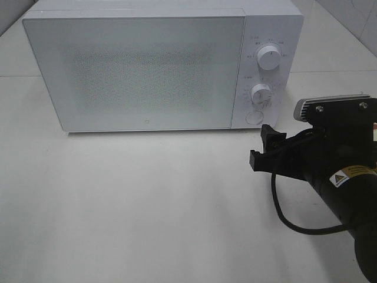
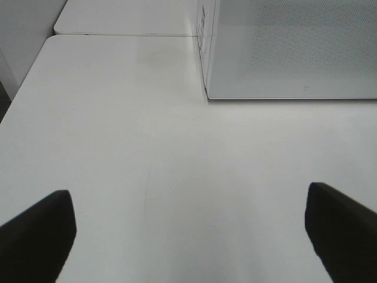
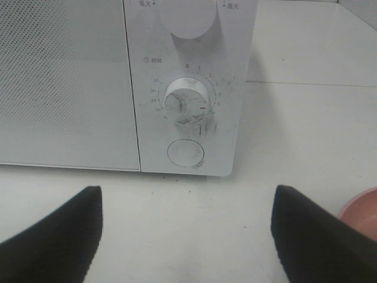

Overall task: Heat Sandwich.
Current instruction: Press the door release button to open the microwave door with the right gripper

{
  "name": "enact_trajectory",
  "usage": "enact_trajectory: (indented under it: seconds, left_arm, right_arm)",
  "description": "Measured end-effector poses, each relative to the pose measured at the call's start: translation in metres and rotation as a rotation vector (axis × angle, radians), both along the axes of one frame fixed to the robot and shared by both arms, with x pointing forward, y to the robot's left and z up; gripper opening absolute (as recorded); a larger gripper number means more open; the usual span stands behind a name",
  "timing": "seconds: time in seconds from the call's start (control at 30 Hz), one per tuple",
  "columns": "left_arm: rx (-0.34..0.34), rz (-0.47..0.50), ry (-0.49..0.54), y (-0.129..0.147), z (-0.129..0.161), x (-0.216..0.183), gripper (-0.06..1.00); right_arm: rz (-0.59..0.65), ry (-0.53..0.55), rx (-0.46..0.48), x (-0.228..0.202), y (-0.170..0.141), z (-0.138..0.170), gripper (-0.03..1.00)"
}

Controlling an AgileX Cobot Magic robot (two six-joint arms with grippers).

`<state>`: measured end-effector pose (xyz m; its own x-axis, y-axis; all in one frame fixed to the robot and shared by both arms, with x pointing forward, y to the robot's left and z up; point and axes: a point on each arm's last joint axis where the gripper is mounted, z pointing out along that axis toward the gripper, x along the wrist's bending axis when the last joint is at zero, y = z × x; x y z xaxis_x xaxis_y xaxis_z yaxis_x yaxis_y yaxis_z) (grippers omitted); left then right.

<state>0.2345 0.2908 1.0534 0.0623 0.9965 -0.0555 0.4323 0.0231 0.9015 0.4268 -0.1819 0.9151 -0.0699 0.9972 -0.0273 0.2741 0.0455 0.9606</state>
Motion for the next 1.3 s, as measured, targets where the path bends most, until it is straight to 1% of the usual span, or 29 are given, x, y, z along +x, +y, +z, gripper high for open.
enact_trajectory:
  seconds: [0.63,0.7,0.73,0.77,0.87,0.9,0.93,1.03,1.07,1.1,1.17,1.2,1.23,1.3]
  left_arm:
    - [0.0,0.0,0.0,0.0,0.0,0.0,0.99]
    - [0.0,0.0,0.0,0.0,0.0,0.0,0.99]
    - [0.0,0.0,0.0,0.0,0.0,0.0,0.99]
    - [0.0,0.0,0.0,0.0,0.0,0.0,0.99]
    - [0.0,0.0,0.0,0.0,0.0,0.0,0.99]
    - [0.0,0.0,0.0,0.0,0.0,0.0,0.99]
    - [0.0,0.0,0.0,0.0,0.0,0.0,0.99]
    - [0.0,0.0,0.0,0.0,0.0,0.0,0.99]
    - [0.0,0.0,0.0,0.0,0.0,0.0,0.99]
    - [0.0,0.0,0.0,0.0,0.0,0.0,0.99]
    - [0.0,0.0,0.0,0.0,0.0,0.0,0.99]
    - [0.0,0.0,0.0,0.0,0.0,0.0,0.99]
    - [0.0,0.0,0.0,0.0,0.0,0.0,0.99]
    - [0.0,0.0,0.0,0.0,0.0,0.0,0.99]
  right_arm:
    - [-0.013,0.003,0.011,0.0,-0.0009,-0.0002,0.76]
    - [-0.019,0.004,0.031,0.0,-0.0009,-0.0002,0.76]
    - [-0.032,0.006,0.075,0.0,-0.0009,-0.0002,0.76]
    - [-0.032,0.006,0.075,0.0,-0.0009,-0.0002,0.76]
    - [-0.064,0.013,0.187,0.0,-0.0009,-0.0002,0.75]
    - [-0.097,0.019,0.302,0.0,-0.0009,-0.0002,0.74]
    - [-0.097,0.019,0.302,0.0,-0.0009,-0.0002,0.74]
    - [-0.17,0.034,0.554,0.0,-0.0009,-0.0002,0.71]
    - [-0.216,0.043,0.713,0.0,-0.0009,-0.0002,0.69]
    - [-0.216,0.043,0.713,0.0,-0.0009,-0.0002,0.69]
    - [-0.262,0.052,0.873,0.0,-0.0009,-0.0002,0.66]
    - [-0.297,0.062,0.993,-0.0001,-0.0008,-0.0004,0.63]
    - [-0.297,0.062,0.993,-0.0001,-0.0008,-0.0004,0.63]
    - [-0.335,0.08,1.106,-0.0004,-0.0006,-0.0015,0.59]
